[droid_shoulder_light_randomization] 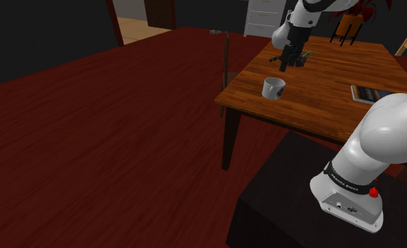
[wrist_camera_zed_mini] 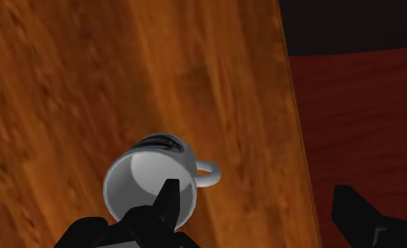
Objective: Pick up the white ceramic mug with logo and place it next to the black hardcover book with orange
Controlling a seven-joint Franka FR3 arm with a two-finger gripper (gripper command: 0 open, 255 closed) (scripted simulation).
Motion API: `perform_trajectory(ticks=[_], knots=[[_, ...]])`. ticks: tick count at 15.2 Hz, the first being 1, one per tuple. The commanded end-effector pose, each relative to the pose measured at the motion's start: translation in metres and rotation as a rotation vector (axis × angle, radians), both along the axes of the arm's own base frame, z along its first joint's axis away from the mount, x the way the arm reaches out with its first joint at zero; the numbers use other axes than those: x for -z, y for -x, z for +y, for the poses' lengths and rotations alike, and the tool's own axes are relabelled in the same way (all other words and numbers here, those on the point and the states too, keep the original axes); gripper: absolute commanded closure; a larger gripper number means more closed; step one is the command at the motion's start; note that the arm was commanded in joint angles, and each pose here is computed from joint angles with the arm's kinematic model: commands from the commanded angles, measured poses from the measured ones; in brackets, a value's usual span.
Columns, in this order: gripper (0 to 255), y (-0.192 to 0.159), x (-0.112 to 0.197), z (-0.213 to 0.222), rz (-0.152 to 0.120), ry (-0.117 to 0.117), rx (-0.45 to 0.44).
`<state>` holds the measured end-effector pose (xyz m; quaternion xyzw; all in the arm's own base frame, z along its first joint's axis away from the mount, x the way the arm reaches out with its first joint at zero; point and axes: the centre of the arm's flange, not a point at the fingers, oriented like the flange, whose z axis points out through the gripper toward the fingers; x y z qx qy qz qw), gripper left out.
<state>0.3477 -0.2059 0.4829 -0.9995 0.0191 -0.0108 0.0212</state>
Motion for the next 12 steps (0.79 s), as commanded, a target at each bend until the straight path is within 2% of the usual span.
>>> perform_trajectory(ticks=[1,12], knots=[[0,-0.008,0.017,-0.021,0.0,0.001,-0.01],[0,-0.055,0.097,-0.133,0.001,-0.004,-0.058]])
